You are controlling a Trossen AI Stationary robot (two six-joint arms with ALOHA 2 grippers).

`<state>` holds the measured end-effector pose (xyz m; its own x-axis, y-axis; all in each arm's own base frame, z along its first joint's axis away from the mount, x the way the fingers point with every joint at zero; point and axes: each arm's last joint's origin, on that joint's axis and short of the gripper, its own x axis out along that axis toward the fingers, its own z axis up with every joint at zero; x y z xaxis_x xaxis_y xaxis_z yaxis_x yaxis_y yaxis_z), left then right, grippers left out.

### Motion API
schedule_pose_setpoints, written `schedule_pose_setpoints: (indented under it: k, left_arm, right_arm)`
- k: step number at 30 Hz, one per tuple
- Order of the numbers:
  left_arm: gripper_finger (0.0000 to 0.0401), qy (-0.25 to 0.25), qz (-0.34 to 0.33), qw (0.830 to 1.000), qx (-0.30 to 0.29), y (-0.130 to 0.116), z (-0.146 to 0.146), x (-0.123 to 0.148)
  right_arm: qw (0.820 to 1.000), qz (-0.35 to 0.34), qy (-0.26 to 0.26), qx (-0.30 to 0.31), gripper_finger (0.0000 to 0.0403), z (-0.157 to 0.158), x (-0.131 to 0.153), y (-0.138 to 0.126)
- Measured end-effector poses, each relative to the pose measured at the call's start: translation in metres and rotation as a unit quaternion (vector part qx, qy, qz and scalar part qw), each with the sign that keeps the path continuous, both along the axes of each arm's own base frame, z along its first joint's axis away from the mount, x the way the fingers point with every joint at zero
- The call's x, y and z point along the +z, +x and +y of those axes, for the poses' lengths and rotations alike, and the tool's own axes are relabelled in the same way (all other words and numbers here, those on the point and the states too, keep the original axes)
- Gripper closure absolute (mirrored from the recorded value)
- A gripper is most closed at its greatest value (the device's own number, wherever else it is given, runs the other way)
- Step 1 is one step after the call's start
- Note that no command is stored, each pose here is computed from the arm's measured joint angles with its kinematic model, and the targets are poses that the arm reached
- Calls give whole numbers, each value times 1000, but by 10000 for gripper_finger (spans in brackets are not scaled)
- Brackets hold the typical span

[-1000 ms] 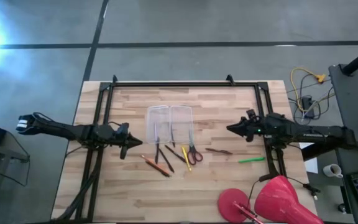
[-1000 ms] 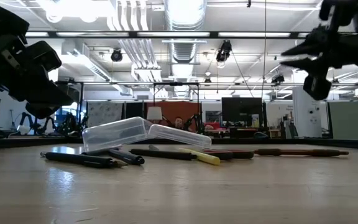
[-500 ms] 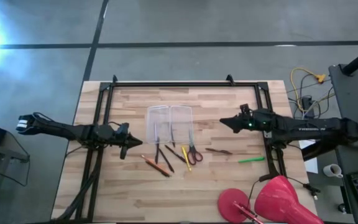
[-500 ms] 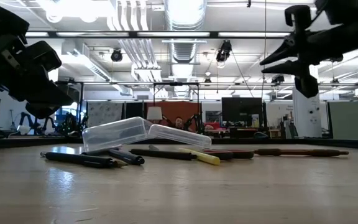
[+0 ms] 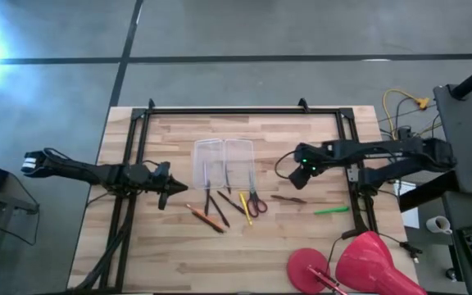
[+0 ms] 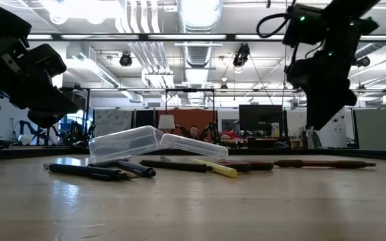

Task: Pick & place school supplies into a supply box
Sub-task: Prepare the transparent supply box

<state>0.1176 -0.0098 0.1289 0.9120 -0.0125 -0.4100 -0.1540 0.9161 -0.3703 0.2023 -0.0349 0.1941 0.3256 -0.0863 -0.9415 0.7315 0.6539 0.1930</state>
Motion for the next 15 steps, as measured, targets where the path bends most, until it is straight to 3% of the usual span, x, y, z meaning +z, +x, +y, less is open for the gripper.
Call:
schedule_pose_setpoints:
  k: [8, 10, 12, 13, 15]
  left_arm:
    - [401, -6, -8, 1000, 19, 1, 1, 1]
    - [401, -82, -38, 995, 51, 3, 1, 6]
    - [401, -151, -86, 978, 114, 5, 4, 14]
    - [401, -182, -112, 965, 154, 6, 6, 17]
    - [401, -292, -168, 916, 216, 6, 8, 25]
  right_arm:
    - [995, 6, -15, 94, 254, -3, 5, 26]
    - [993, 0, -26, 115, 257, -4, 9, 30]
    - [991, -15, -40, 130, 260, -5, 12, 35]
    - [989, -21, -53, 136, 262, -6, 13, 38]
    - [987, -31, -81, 138, 265, -8, 16, 41]
